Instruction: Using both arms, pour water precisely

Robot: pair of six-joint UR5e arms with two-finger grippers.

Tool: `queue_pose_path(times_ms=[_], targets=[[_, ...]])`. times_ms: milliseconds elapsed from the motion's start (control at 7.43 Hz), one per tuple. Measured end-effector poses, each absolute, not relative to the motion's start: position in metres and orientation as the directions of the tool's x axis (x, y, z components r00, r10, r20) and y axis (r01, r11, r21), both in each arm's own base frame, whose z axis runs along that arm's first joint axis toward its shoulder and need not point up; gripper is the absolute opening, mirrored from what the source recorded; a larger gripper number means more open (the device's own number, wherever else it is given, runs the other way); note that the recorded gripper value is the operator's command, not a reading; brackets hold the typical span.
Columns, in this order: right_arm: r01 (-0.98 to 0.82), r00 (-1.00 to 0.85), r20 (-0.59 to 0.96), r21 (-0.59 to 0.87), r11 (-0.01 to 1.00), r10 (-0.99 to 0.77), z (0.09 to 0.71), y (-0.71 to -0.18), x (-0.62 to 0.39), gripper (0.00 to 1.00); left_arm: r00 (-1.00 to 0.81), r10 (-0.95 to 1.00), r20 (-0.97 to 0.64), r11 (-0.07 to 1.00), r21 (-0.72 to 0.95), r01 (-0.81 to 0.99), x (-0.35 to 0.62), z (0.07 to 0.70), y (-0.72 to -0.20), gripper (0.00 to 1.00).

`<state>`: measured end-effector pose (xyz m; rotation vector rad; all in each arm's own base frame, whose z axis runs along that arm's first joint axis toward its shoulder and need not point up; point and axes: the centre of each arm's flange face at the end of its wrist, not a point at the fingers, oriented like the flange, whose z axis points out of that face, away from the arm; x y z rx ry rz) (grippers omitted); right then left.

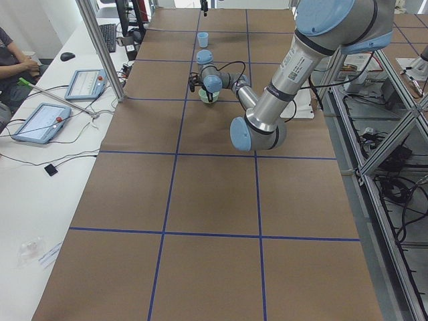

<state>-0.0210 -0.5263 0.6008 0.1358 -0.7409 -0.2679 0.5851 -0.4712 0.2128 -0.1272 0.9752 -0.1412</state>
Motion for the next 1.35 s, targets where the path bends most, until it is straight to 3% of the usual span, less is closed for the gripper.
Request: queue_pose_path(times_ms=[269, 808, 1346], targets=[[0.193, 0.706, 0.647, 0.216, 0.957, -0.288, 0.601, -0.526, -0.021, 1.00, 0.552, -0.172, -0.816, 0.984, -0.169, 0.057, 0.592, 0.210, -0.471, 0.99], [0.189, 0.698, 0.631, 0.295, 0.937, -0.340, 0.595, -0.529, -0.022, 1.00, 0.445, -0.176, -0.878, 0.983, -0.134, 0.125, 0.528, 0.149, -0.489, 1.00], [0.056, 0.675, 0.612, 0.514, 0.856, -0.412, 0.624, -0.454, -0.011, 1.00, 0.444, -0.196, -0.874, 0.974, -0.121, 0.191, 0.444, 0.197, -0.494, 1.00]])
